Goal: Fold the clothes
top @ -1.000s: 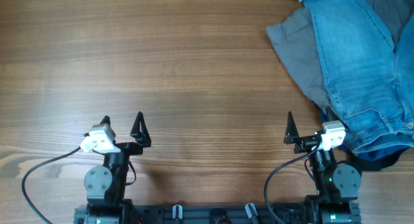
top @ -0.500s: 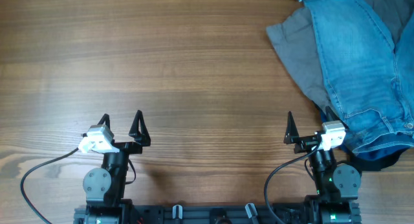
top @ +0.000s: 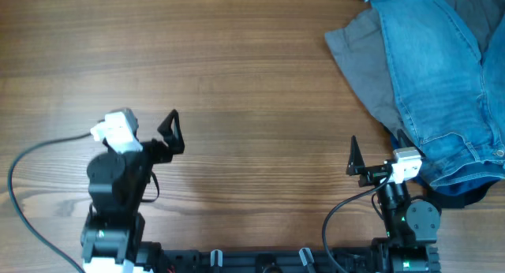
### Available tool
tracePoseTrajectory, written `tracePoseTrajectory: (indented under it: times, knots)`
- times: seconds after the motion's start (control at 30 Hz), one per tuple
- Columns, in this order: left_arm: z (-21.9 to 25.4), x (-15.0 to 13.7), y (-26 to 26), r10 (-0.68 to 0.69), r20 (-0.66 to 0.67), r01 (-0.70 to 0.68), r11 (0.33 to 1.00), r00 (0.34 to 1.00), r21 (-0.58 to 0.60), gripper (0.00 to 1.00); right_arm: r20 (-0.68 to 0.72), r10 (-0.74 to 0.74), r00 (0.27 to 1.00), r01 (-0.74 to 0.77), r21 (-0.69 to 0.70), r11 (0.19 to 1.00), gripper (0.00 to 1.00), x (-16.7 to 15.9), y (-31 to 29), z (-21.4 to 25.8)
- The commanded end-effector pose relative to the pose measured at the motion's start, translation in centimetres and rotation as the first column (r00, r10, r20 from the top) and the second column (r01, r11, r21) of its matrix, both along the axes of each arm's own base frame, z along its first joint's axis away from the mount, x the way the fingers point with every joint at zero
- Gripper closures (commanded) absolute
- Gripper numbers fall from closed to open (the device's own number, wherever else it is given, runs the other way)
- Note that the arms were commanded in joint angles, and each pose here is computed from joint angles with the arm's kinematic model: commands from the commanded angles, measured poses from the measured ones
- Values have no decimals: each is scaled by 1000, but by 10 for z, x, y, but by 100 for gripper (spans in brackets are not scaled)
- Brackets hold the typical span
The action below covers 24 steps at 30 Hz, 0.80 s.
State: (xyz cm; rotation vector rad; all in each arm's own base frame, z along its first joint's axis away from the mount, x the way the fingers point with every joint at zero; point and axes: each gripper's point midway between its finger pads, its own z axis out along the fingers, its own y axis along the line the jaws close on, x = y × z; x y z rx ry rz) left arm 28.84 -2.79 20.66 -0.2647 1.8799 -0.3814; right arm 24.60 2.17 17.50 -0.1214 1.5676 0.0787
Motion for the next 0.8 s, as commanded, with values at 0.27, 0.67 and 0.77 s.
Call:
tracePoseTrajectory:
  times: [0.27, 0.67, 0.77]
  knots:
    - [19, 16, -2, -13, -55, 12, 1000, 998, -7, 0, -90, -95, 991, 107, 147, 983, 0, 4, -16, 38]
    - [10, 28, -3, -14, -222, 14, 1000, 975, -4, 0, -606, -116, 787, 31, -150, 988, 0, 132, -21, 23]
    - [10, 28, -3, -15, -222, 14, 1000, 975, -4, 0, -646, -418, 639, 272, -318, 908, 5, 140, -81, -22]
